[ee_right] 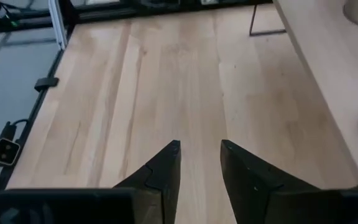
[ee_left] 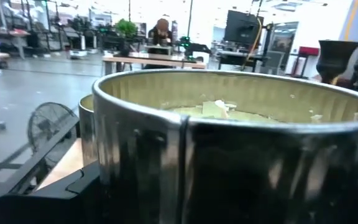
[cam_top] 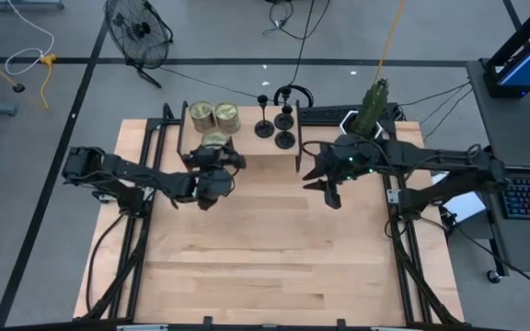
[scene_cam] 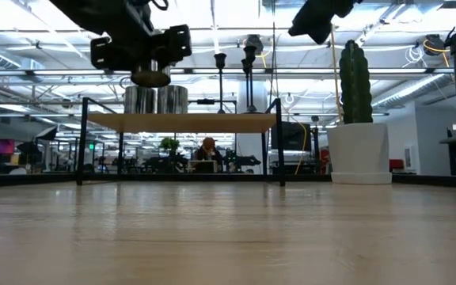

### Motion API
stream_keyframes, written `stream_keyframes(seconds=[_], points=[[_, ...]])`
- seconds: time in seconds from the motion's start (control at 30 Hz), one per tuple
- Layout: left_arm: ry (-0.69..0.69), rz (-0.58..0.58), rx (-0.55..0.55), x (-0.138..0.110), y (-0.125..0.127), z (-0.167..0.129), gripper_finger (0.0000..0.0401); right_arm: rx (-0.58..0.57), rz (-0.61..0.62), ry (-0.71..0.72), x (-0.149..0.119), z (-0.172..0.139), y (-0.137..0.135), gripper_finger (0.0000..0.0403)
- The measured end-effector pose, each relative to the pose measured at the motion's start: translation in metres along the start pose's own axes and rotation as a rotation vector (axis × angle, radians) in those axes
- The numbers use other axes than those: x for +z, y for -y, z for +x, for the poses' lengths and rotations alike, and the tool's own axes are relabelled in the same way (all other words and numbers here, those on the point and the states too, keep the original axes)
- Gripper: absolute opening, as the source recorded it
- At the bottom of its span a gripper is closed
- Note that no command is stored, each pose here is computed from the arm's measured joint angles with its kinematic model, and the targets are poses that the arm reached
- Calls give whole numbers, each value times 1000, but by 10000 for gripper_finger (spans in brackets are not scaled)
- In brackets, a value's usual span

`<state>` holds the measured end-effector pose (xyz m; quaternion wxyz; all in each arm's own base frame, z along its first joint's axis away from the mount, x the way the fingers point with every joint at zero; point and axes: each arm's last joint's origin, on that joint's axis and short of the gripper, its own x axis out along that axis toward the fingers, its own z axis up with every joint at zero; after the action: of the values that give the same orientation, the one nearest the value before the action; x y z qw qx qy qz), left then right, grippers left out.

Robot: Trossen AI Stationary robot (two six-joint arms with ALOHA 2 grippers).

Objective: Pick & Place candle stick holders
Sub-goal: Put the silver scented candle on the shelf

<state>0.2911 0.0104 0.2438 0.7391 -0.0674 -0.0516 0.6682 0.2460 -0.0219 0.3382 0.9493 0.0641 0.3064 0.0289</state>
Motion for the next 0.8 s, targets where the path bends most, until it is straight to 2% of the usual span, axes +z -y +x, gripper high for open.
stream_keyframes(seconds=[0.13, 0.4, 0.8], points=[[-31, -26, -20, -3, 1, 13, 354, 2, 14, 31, -9, -4, 0, 105], [-44, 14, -3, -32, 7, 22, 354, 4, 13, 77, -11, -14, -2, 104], [14, 78, 104, -44, 5, 29, 354, 5, 12, 81, -11, -16, -3, 104]])
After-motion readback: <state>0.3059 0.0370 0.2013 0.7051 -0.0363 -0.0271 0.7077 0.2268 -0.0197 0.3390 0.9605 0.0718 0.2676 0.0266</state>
